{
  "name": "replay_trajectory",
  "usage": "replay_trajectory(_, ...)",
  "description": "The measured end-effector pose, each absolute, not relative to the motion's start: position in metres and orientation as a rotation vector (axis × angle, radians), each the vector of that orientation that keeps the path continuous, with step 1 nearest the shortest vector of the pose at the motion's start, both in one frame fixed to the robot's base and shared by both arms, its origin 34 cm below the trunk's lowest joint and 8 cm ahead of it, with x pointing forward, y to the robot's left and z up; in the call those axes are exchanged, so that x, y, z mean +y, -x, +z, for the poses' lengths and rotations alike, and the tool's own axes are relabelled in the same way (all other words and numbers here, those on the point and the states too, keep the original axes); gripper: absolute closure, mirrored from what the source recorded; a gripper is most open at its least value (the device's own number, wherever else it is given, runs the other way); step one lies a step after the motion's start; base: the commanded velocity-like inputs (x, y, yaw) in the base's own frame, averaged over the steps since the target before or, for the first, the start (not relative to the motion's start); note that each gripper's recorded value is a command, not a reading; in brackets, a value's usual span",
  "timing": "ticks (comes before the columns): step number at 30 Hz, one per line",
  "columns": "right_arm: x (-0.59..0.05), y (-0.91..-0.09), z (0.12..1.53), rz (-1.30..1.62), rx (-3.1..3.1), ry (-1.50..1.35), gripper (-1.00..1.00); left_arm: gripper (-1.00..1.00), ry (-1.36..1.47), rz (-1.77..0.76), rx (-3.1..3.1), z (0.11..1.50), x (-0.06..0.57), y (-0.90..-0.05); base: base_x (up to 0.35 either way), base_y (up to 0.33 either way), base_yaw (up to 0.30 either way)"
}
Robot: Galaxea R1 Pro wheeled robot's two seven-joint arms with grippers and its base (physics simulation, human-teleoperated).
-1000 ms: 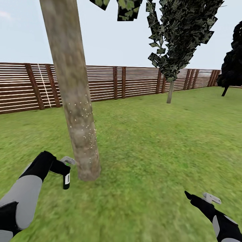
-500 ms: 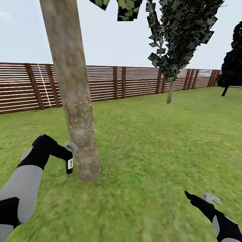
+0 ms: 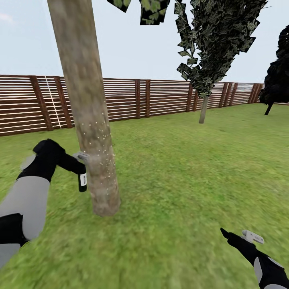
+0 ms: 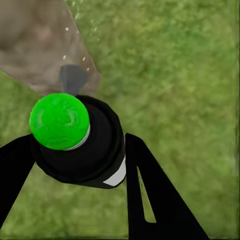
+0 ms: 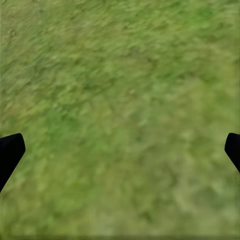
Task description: In the garden, pick up the pesticide atomizer on the floor and spray pesticide onto both trees until each tree trunk is fully covered.
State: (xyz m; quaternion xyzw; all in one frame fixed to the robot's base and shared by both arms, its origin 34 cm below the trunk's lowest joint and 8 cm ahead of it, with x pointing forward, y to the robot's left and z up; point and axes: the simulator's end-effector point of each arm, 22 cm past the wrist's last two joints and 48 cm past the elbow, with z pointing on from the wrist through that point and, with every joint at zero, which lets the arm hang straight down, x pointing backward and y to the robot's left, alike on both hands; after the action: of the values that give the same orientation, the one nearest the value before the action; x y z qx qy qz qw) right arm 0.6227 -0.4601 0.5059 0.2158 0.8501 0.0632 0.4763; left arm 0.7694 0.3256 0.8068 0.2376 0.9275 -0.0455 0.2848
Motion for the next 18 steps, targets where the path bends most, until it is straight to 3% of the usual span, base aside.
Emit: replay_trajectory(18,-0.460,-0.623,0.506,0.154,2.077,-0.527,-1.00,1.00,-0.664,-0.025,2.448,0.906,0.342,-0.778,0.000,0.000,0.000)
